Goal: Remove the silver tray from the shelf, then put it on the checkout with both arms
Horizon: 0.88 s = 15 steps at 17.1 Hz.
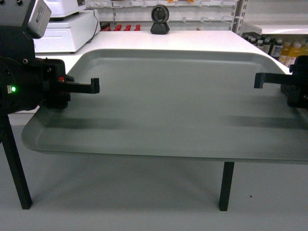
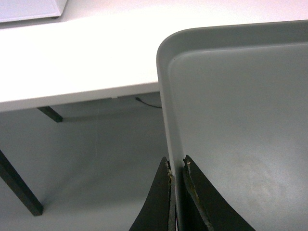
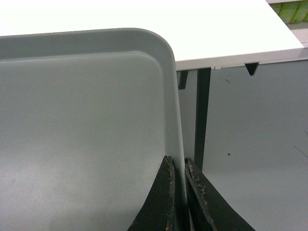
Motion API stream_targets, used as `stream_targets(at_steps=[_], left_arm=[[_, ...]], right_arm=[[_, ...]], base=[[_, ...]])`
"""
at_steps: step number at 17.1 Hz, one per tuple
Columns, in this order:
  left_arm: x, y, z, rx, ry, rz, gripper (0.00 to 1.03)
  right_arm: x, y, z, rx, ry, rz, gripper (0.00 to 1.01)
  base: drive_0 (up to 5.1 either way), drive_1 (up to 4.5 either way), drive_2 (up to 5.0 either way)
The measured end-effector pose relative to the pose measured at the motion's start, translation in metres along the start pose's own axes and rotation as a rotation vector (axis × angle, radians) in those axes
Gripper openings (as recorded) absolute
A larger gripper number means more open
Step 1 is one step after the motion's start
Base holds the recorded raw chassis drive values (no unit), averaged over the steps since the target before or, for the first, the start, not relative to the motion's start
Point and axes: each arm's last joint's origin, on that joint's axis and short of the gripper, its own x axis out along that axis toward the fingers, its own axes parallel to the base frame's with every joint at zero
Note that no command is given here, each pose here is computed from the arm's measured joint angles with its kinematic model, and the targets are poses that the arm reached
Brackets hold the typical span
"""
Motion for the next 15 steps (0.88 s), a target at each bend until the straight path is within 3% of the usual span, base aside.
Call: stream_targets(at_steps=[15], left_arm=[[0.0003, 0.0006, -0.0012, 0.001, 0.008, 0.002, 0.04]], right_arm=[[0.0000, 0.0003, -0.0005, -0.002, 0.007, 0.003, 0.03]], base=[[-0.1, 4.15, -4.3]])
